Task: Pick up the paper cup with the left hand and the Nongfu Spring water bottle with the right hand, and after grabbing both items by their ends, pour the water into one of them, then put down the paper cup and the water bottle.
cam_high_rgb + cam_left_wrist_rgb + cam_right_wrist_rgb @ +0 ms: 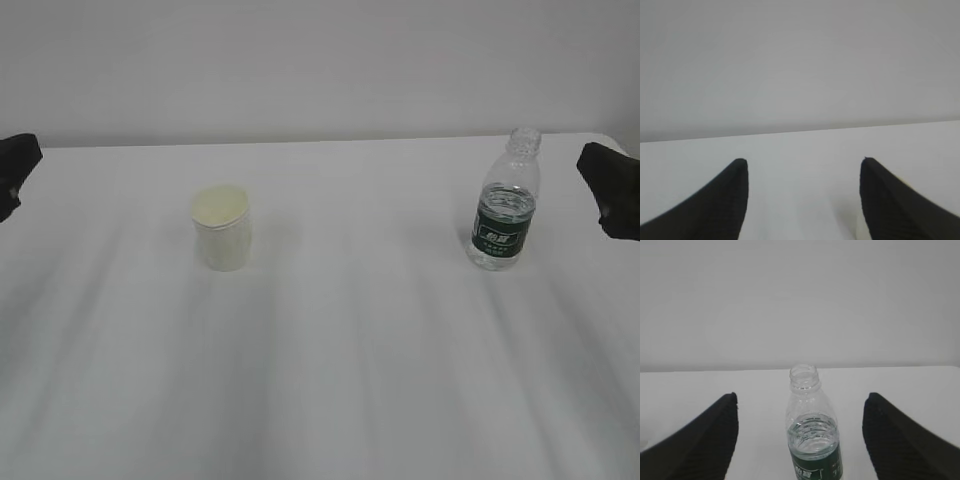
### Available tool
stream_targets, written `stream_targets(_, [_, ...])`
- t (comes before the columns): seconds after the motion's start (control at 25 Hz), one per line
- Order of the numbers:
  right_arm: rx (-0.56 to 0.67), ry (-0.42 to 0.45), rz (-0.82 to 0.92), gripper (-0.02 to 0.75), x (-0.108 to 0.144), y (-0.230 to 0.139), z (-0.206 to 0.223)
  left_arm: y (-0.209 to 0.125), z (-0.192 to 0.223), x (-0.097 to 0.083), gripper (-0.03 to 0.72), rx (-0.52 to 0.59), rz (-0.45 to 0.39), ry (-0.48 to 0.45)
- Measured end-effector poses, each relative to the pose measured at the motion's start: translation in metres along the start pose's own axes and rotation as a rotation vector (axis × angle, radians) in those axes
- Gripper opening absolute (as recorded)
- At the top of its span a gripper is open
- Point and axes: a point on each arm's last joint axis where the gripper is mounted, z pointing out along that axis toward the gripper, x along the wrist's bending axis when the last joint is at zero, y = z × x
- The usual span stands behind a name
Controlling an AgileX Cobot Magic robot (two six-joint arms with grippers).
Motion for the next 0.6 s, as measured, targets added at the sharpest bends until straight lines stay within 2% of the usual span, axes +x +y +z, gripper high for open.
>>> stream_targets(0.2, [-0.033,0.0,0.006,0.59,-0.001,-0.011,-0.003,-0.011,0.011,0.0,0.498,-0.015,0.013,-0.019])
stream_targets(0.4, [-0.022,-0.001,0.014,0.59,-0.003,-0.038,-0.004,-0.037,0.023,-0.003,0.496,-0.01,0.046,-0.082])
stream_targets(0.48, [0.008,-0.006,0.016,0.59,-0.004,-0.053,-0.005,-0.049,0.027,-0.003,0.495,-0.014,0.047,-0.104])
stream_targets(0.6, [0.101,-0.023,0.022,0.59,-0.006,-0.074,-0.001,-0.071,0.026,-0.002,0.495,0.046,0.041,-0.113])
